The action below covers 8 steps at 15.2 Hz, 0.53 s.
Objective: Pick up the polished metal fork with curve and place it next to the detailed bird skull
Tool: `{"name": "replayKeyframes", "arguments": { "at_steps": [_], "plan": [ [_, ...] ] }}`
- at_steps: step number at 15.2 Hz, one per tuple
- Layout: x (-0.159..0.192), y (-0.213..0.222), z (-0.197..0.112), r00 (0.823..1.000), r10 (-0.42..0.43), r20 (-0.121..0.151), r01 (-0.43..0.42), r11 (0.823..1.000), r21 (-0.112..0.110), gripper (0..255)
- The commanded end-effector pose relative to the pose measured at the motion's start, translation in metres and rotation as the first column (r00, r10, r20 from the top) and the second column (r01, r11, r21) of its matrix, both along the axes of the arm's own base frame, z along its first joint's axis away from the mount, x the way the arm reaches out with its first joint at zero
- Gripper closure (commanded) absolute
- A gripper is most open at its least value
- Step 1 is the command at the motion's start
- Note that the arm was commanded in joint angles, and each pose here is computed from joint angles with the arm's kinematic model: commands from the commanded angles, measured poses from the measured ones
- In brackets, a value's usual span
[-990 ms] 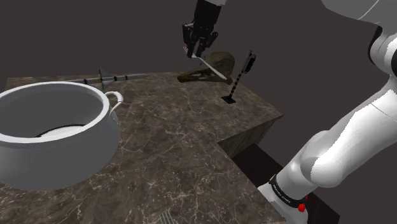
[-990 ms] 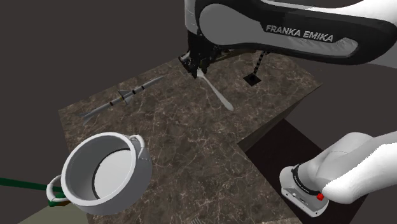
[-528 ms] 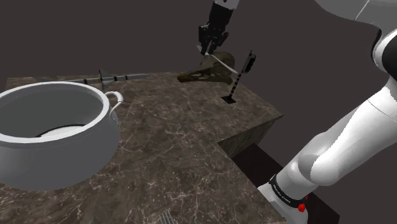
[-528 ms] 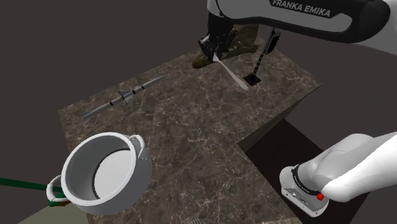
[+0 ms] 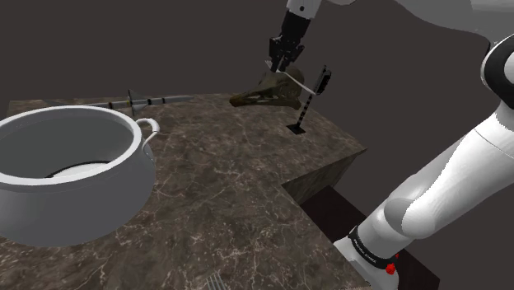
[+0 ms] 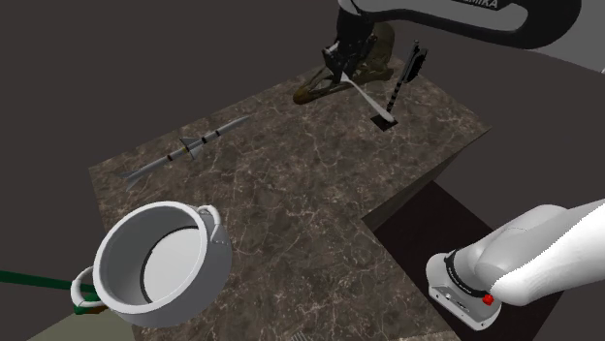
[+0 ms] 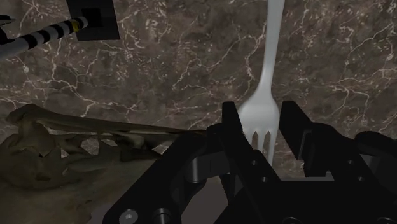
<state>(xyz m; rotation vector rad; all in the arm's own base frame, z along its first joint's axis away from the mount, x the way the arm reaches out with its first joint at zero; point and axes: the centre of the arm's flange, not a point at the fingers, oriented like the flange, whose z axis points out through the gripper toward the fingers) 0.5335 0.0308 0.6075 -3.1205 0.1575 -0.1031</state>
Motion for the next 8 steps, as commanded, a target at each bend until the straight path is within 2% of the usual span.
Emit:
{"name": "replayKeyframes", "arguments": {
  "at_steps": [1, 8],
  "plan": [
    [0.000, -0.001, -0.010, 1.000, 0.000, 0.000, 0.000, 1.000, 0.000, 255],
    [0.000, -0.001, -0.047, 1.000, 0.000, 0.000, 0.000, 1.000, 0.000, 255]
  ]
}}
